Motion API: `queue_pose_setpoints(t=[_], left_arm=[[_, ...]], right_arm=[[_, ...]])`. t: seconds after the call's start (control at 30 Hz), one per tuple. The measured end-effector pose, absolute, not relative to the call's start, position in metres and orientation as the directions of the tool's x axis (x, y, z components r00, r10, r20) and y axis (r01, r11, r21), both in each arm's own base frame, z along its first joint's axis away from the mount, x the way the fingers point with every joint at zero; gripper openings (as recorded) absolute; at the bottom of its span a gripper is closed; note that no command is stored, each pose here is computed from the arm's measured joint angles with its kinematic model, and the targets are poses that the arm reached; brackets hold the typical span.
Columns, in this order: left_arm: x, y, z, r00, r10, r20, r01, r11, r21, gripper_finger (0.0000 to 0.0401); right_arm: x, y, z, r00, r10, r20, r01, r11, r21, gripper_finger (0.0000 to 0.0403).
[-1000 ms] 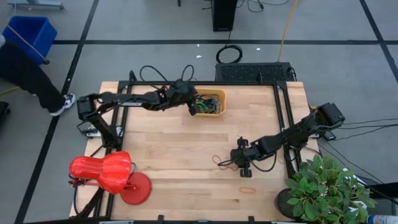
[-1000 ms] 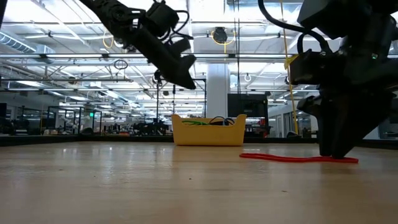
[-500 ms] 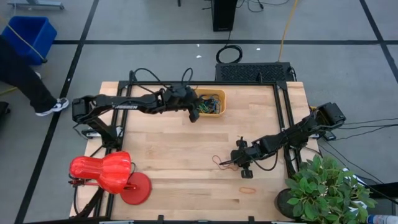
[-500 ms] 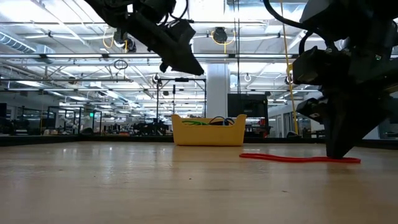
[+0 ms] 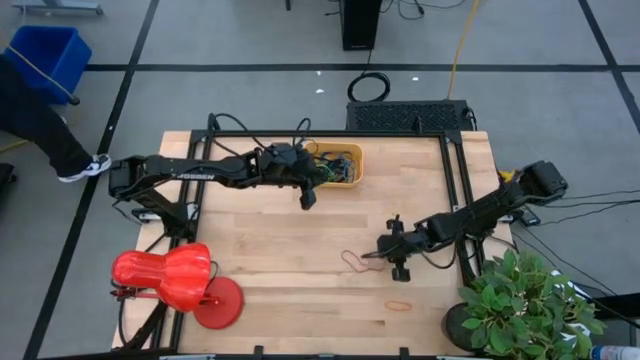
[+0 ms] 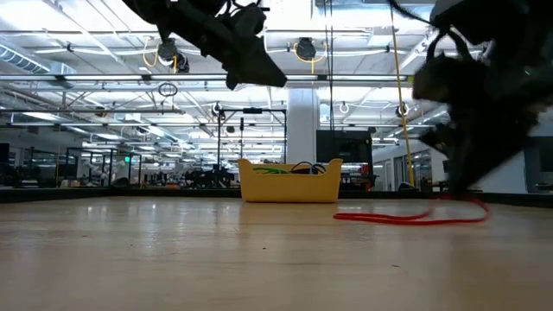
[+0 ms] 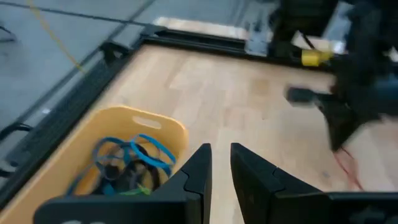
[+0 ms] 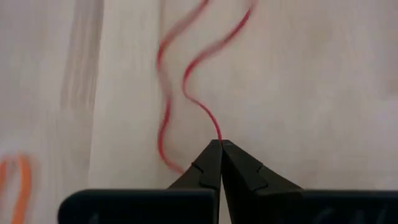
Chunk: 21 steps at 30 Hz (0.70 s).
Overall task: Pick and place rubber bands into bin
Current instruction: Put the red rubber band into the yellow bin
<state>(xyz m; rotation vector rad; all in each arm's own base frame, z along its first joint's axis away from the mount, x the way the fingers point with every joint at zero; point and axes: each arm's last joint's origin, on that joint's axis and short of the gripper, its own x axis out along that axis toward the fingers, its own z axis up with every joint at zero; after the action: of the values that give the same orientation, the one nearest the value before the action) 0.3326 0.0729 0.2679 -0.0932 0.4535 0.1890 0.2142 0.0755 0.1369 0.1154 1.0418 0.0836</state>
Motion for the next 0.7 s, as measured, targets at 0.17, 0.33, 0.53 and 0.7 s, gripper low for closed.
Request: queue_pose_setpoints(t=[0.17, 0.33, 0.53, 0.7], left_arm=[[0.329, 0.065, 0.273, 0.887, 0.118, -0.446, -0.159, 0.986, -0.055, 0.0067], [0.325, 0.056, 0.280, 0.893, 0.098, -0.440, -0.136, 0.989, -0.056, 0.0067], [0.318, 0.039, 0.277, 0.857, 0.017, -0.515, -0.075, 0.993, -0.092, 0.0067], [0.316, 0.024, 0.277, 0.840, -0.041, -0.541, -0.028, 0.992, -0.119, 0.0067]], right_arm=[[0.214, 0.067, 0.158, 0.607, 0.080, -0.791, 0.028, 0.992, 0.122, 0.0000], [0.213, 0.055, 0.180, 0.712, 0.021, -0.702, 0.078, 0.991, 0.109, 0.0000], [0.216, 0.040, 0.211, 0.858, -0.032, -0.513, 0.104, 0.988, 0.112, 0.0000], [0.219, 0.028, 0.233, 0.938, -0.066, -0.341, 0.094, 0.993, 0.067, 0.0000]])
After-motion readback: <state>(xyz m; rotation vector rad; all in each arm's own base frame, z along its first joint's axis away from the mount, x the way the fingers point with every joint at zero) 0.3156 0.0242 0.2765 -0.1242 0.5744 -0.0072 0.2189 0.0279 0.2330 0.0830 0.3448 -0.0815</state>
